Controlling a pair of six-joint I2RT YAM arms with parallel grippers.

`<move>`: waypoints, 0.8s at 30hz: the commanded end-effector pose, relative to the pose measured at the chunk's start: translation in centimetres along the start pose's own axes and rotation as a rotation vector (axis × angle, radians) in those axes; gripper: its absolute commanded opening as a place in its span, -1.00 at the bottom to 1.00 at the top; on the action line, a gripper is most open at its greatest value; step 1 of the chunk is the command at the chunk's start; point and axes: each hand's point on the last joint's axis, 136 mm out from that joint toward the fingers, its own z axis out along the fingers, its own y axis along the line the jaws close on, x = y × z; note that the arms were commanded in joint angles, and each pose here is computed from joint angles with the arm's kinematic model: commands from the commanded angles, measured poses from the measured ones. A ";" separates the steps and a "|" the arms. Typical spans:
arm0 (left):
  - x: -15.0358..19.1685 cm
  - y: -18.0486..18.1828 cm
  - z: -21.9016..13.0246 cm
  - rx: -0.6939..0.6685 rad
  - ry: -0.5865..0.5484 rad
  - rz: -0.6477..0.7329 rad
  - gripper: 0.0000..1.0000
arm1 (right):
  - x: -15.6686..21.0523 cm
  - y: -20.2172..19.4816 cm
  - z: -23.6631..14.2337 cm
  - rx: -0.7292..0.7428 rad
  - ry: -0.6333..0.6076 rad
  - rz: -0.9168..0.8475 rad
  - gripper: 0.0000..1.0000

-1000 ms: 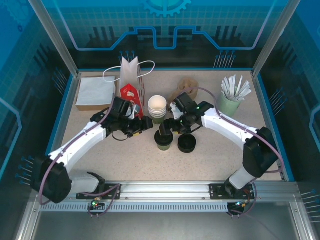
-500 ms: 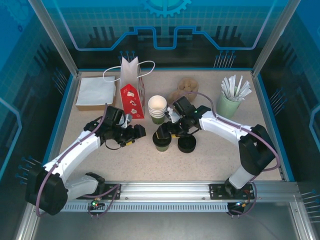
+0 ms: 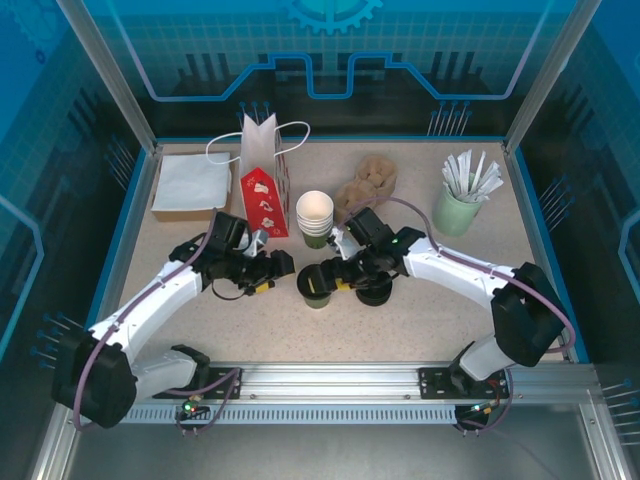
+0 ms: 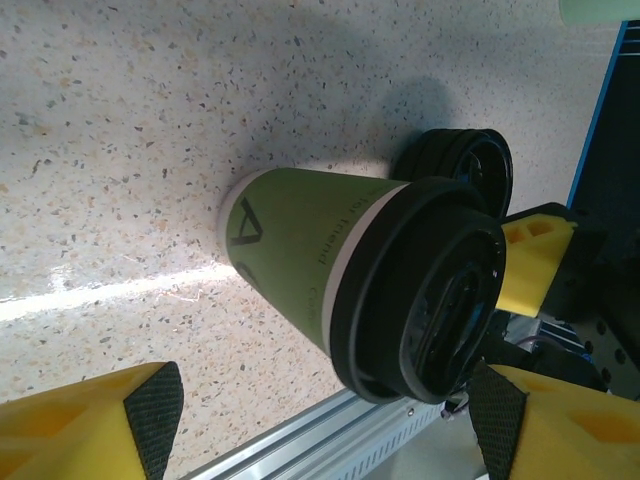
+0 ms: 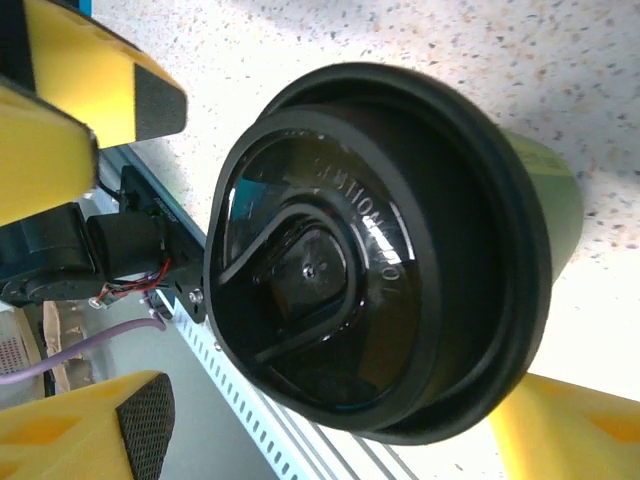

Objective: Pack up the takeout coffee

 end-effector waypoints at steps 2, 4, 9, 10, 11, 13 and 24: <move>0.5 0.2 0.3 0.020 0.026 -0.026 0.57 | 0.7 1.5 1.0 -0.043 0.018 -0.014 0.67; 0.6 0.4 0.2 0.011 0.020 -0.037 0.55 | 0.9 1.4 1.2 -0.031 0.022 -0.011 0.67; 0.4 1.0 -0.4 -0.026 -0.022 -0.064 0.47 | 0.4 0.6 -0.5 0.014 -0.025 -0.006 0.65; 0.4 1.0 -0.6 -0.027 -0.036 -0.068 0.47 | 0.1 0.3 -1.1 0.022 -0.038 0.002 0.64; 0.4 1.1 -0.7 -0.029 -0.045 -0.075 0.45 | -0.1 0.0 -1.6 0.027 -0.046 0.009 0.63; 0.5 1.1 -0.8 -0.019 -0.050 -0.087 0.38 | -0.6 -0.9 -2.6 0.058 -0.065 0.033 0.59; 1.6 1.0 0.4 0.055 0.014 -0.093 0.21 | -2.7 -1.9 -2.0 0.099 -0.052 0.060 0.27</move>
